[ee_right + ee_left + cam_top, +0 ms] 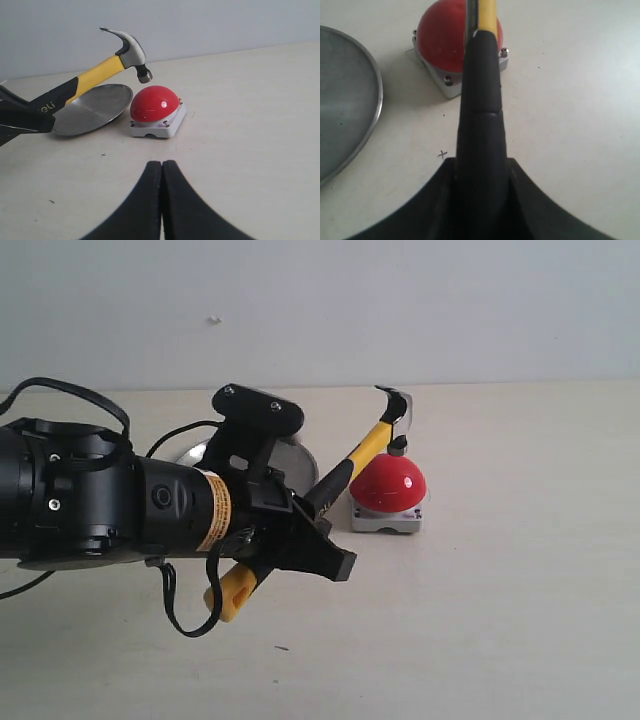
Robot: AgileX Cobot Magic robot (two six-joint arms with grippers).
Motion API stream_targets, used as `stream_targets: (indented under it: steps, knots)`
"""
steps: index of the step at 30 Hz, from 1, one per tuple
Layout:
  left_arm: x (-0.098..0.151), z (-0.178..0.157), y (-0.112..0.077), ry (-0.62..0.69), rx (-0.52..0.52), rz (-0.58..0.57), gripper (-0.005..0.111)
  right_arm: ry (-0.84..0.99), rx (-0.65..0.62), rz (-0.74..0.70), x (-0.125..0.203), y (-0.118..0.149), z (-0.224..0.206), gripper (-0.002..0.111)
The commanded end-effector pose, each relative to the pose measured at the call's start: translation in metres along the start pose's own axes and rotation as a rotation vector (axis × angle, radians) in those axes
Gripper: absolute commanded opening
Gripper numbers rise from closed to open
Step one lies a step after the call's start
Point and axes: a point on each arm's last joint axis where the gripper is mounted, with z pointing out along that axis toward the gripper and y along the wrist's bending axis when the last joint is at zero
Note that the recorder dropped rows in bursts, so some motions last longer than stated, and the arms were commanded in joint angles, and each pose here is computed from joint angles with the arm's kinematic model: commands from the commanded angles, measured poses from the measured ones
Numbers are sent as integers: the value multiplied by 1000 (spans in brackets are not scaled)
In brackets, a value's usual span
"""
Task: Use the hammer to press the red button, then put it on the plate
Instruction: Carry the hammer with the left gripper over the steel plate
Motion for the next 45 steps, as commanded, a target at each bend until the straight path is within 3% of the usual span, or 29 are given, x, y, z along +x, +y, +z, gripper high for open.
stream_targets:
  steps: [1, 10, 14, 18, 21, 26, 33, 38, 41, 45]
  knots:
    - [-18, -8, -1, -61, 5, 1, 0, -7, -2, -14, 1, 0, 0, 0]
    - [-36, -29, -4, -141, 15, 4, 0, -6, -4, -7, 1, 0, 0, 0]
    - [-25, -10, -2, -83, 5, -1, 0, -6, -4, -7, 1, 0, 0, 0]
    - [5, 29, 3, 63, -38, -86, 0, -6, -4, -7, 1, 0, 0, 0]
    - [11, 37, 4, 89, -39, -55, 0, -6, -4, -7, 1, 0, 0, 0]
    - [-15, 2, -2, -26, -17, -41, 0, -6, -4, -7, 1, 0, 0, 0]
    - [-48, -70, 5, -177, -108, -15, 0, -6, -4, -7, 1, 0, 0, 0]
    - [-51, -99, 12, -197, -186, -24, 0, -6, -4, -7, 1, 0, 0, 0]
    - [-47, -104, 12, -217, -150, -21, 0, -6, -4, -7, 1, 0, 0, 0]
    - [-39, -101, 21, -274, -46, -103, 0, -6, -4, -7, 1, 0, 0, 0]
